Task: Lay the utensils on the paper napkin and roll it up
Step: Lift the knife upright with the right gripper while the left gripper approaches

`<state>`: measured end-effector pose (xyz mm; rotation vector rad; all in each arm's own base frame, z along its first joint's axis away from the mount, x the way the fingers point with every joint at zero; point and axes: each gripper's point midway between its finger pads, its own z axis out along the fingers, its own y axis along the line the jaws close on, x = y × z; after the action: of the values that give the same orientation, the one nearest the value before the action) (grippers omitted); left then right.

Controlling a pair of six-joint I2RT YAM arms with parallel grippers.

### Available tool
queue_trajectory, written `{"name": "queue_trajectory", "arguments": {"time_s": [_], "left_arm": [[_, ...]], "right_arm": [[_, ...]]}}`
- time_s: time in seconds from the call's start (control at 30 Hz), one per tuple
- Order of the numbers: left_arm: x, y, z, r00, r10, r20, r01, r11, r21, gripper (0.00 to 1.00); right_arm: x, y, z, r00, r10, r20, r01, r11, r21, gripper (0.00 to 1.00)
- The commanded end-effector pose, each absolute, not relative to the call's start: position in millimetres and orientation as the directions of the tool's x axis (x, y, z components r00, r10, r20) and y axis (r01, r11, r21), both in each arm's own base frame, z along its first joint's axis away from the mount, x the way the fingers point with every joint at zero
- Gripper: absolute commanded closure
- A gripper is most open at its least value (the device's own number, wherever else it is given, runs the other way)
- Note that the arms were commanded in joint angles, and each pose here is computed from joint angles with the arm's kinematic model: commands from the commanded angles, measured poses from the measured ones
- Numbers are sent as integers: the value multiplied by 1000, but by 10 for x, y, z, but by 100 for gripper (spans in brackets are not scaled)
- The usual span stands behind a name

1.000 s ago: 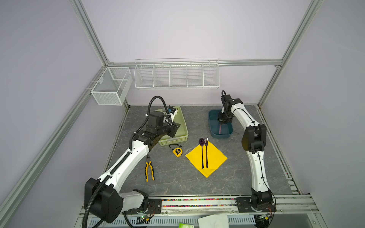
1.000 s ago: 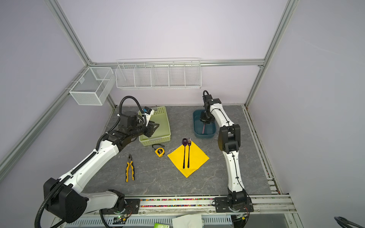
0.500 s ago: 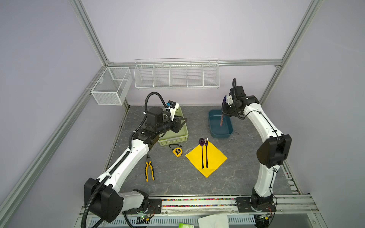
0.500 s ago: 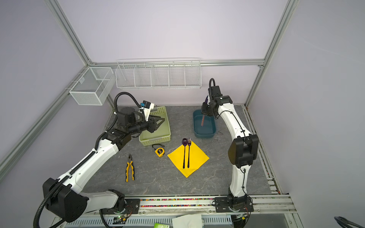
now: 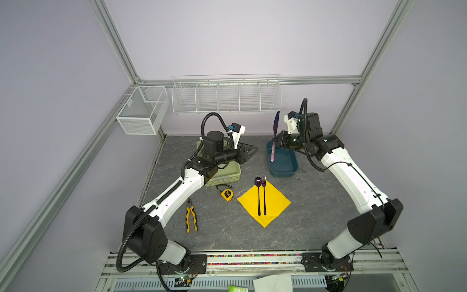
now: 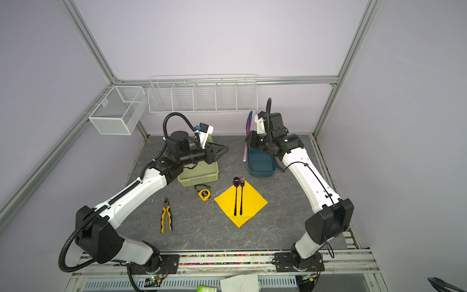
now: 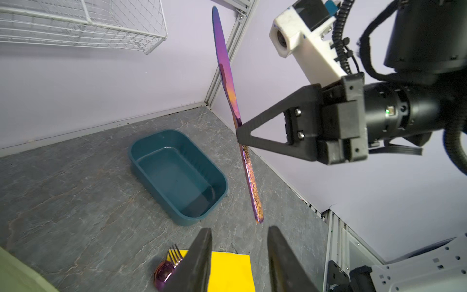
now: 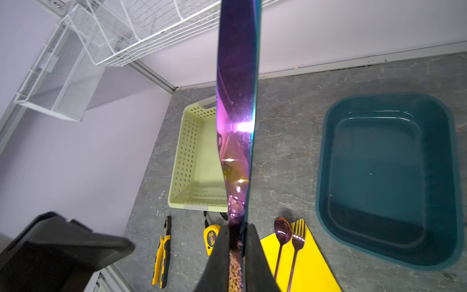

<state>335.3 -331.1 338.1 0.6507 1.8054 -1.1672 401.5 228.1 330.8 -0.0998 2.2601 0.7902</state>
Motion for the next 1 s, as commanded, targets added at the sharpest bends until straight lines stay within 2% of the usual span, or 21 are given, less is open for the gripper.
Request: {"name": "queue_trajectory", "arguments": {"time_s": [0.0,0.3,0.53,0.67,0.8,0.97], "left_arm": [[3305,-3454,3598,-488,-58,-871,805,355,-475,62],[3167,-3723,3479,-546,-19,-837,801,280,-529,61],[3196,-3808,3305,-603,-1,-798,761,298,-576,61],[3167,-3878,3276,-623,12,-782,757,262,-599,63],[3122,-3938,3276,-628,26,-778,761,230,-607,67],[3108,-3938,3260,-624,31,-780,765,228,-603,77]], "right_arm": [[3906,2359,3587,-683,180,-708,-354,766,536,93],[3825,2483,3686,-666,170,-726,-386,754,531,93],[3803,2529,3712,-662,164,-731,-398,749,529,93],[3800,2532,3710,-661,164,-733,-398,751,527,93],[3800,2534,3708,-659,164,-734,-397,753,525,93],[3811,2530,3681,-663,163,-731,-390,758,523,93]]}}
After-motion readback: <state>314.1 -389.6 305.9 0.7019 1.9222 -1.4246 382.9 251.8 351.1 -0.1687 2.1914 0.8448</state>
